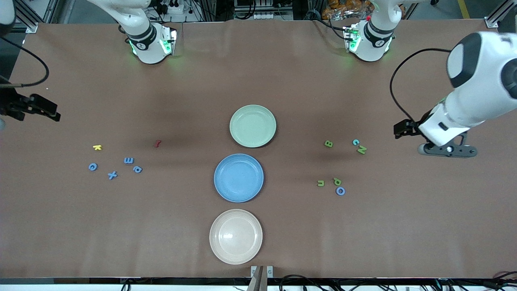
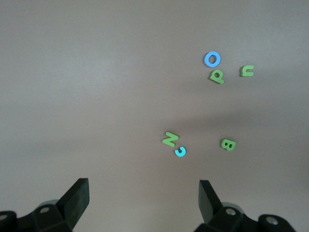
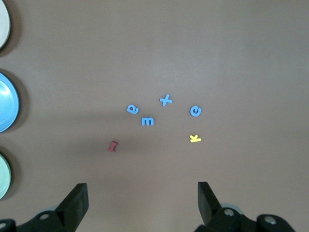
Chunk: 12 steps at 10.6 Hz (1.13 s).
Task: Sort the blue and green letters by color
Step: 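Move the left gripper to the green letters while the right gripper reaches blue letters, then grasp the green Z with the left gripper while the right gripper grasps blue c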
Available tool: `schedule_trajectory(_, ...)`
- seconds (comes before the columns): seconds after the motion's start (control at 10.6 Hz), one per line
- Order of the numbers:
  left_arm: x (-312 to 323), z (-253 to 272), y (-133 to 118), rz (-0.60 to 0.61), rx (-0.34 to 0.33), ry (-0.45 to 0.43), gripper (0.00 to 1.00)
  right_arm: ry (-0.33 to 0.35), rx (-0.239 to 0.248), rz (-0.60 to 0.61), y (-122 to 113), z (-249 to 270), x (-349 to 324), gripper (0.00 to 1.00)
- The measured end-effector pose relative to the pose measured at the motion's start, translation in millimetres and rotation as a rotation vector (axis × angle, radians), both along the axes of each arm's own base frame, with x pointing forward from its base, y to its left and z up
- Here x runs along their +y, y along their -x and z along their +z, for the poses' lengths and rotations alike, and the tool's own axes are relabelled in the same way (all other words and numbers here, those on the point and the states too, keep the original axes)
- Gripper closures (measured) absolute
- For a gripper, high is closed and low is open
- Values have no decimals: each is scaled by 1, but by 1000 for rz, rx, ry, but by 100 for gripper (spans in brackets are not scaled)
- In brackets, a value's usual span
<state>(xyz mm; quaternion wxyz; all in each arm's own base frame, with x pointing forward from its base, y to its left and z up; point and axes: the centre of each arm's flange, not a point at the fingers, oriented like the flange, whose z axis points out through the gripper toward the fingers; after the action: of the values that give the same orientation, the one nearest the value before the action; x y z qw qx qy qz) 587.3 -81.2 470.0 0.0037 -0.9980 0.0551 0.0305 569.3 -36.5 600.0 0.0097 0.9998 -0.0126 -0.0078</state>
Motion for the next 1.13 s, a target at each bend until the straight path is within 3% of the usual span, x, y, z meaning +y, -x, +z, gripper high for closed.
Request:
schedule_trajectory(0.28,-3,-71,12,-66,-30,11,0,-3,7,1,-12,-54,-2,0)
schedule_trajectory(0.47,-2,-102,15,-113,-18,18,0,-2,-24,-24,-14,-100,-18,0)
schedule_trajectory(0.66,-3,-138,15,-117,-18,28,0,-1,-46,-43,-6,-152,-63,0)
schedule_trajectory(0.85,-4,-183,25,-124,-21,39,5,-10,-22,-57,1,-200,-107,0)
schedule_trajectory(1.13,-10,-218,38,-144,4,48,9,-17,-45,-119,-6,-270,-151,0)
